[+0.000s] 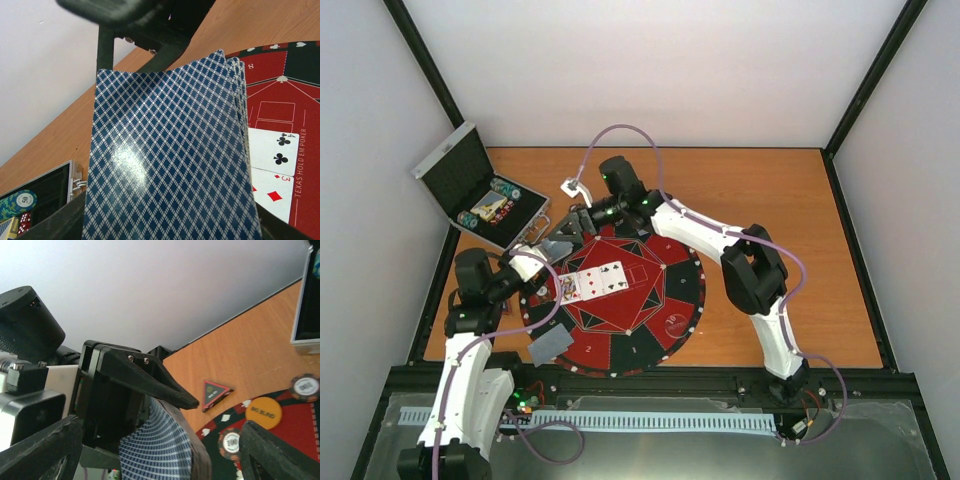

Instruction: Distribute texas hold em gaming equipment

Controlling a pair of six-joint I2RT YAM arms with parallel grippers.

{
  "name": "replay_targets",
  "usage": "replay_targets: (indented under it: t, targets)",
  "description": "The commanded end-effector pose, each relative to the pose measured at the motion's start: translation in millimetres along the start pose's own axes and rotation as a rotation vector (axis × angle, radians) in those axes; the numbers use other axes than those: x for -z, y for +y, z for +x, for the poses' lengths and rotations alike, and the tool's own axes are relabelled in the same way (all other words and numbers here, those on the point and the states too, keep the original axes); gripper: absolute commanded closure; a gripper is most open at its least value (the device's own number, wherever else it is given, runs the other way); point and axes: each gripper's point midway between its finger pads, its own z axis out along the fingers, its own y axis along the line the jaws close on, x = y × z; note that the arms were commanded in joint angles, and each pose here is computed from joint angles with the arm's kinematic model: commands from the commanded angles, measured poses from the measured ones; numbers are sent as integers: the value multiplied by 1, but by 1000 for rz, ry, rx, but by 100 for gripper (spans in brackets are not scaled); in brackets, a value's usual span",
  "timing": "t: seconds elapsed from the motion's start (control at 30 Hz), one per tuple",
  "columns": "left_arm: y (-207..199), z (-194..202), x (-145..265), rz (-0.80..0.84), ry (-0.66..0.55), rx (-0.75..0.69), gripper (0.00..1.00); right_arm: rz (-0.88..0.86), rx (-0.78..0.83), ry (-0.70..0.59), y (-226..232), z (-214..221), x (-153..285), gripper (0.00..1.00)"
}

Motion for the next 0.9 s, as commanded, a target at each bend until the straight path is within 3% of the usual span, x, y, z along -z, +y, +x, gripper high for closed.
replay_targets:
  t: [0.0, 0.17, 0.3, 0.43, 0.6, 0.77, 0.83, 0.87]
  targets:
    - [12, -20, 4, -25, -41, -66, 44, -39, -53, 63, 0, 13, -9, 18]
    - [12, -16, 2, -28, -39, -68, 44, -34, -89, 79, -8, 19, -15, 21]
    - [14, -15, 1, -36, -35, -69, 44, -57, -101, 100, -7, 22, -23, 33]
    - [17, -14, 0, -47, -29, -72, 44, -78, -84, 126, -1, 25, -28, 37]
    - [16, -13, -1, -43, -28, -68, 44, -111, -83, 136, 4, 26, -28, 61]
    - [19, -11, -2, -56, -14, -65, 44, -141, -83, 154, 10, 27, -25, 96]
    - [19, -10, -2, -53, -9, -62, 40, -124, -82, 148, 7, 24, -21, 97]
    - [18, -10, -2, -47, -7, -56, 29, -111, -82, 141, 5, 22, -18, 97]
